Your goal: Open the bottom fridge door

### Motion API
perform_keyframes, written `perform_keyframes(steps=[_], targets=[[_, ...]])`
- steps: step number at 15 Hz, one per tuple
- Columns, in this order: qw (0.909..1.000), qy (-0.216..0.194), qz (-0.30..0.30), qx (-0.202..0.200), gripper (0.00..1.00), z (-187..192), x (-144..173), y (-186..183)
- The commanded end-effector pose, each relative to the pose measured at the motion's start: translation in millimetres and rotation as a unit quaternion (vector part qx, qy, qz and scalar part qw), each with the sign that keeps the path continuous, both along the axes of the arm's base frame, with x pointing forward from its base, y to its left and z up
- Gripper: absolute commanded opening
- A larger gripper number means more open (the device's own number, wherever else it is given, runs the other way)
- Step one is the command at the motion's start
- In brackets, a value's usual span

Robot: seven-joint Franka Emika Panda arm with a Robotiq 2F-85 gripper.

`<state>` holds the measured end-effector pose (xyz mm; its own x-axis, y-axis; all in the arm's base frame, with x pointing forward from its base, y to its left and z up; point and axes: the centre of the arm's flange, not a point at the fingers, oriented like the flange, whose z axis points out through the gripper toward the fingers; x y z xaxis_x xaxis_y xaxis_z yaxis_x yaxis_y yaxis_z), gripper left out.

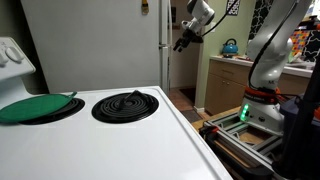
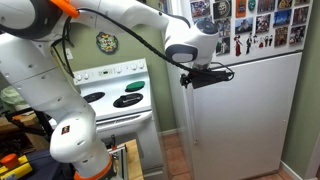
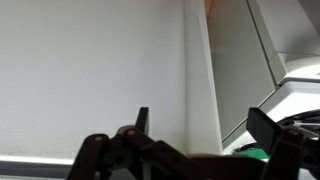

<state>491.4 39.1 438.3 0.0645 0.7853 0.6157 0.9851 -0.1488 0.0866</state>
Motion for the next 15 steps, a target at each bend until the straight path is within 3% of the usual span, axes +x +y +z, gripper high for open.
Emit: perform_keyframes(steps=[1,15], targets=[[0.9994,0.0,0.013,0.031,1.0,-14.2,2.4,-2.0],[0.9927,-0.012,0.045,0.111,1.0,-28.4,7.6,12.5]])
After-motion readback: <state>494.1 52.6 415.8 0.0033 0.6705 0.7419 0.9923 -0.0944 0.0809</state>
